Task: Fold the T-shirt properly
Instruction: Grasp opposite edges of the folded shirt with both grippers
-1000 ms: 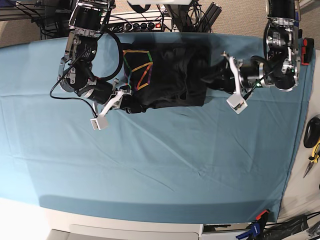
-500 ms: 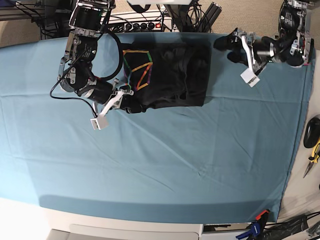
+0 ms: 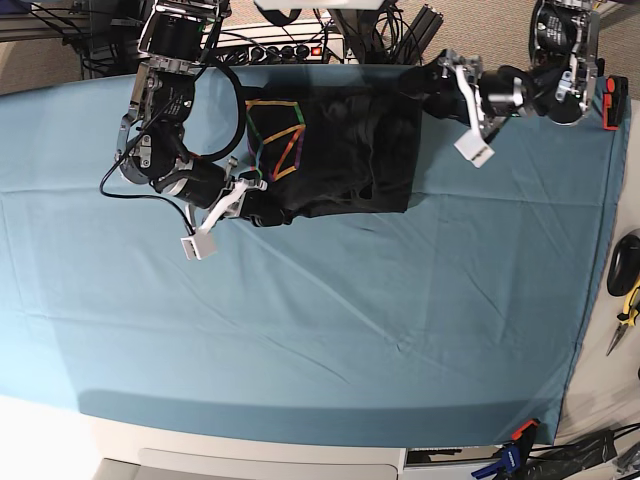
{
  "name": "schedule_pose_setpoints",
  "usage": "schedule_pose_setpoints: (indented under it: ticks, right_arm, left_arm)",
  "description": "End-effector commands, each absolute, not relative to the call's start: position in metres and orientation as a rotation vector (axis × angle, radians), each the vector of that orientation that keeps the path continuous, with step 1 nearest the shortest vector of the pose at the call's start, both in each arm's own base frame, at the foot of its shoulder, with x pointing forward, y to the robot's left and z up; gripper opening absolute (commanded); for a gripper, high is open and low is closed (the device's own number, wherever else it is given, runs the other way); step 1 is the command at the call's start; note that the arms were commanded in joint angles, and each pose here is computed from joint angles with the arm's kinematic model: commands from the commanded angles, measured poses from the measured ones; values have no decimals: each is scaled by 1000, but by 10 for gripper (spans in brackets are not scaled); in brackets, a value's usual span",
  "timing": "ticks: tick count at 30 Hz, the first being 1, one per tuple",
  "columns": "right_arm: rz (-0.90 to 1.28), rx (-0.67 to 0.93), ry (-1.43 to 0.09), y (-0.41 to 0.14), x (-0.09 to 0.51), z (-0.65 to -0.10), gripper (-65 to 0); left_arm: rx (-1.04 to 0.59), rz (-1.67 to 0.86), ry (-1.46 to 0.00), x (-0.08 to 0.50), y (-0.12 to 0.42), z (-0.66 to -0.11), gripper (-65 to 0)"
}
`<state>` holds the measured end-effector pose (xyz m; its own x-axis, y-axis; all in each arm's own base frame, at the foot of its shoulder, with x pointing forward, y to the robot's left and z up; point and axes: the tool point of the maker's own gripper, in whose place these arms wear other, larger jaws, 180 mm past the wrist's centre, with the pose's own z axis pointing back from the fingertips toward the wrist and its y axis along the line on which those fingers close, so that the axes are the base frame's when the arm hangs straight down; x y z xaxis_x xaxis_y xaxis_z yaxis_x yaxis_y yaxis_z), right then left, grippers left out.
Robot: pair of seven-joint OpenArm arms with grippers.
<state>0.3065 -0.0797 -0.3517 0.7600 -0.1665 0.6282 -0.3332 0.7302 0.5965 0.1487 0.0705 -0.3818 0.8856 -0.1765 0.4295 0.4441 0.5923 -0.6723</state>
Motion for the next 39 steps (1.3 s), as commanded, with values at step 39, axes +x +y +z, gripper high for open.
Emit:
schedule_pose_setpoints:
  ticks: [39]
  right_arm:
    - [116, 772, -772, -80, 315, -339, -601]
  left_arm:
    - [-665, -369, -355, 177, 81, -398, -202]
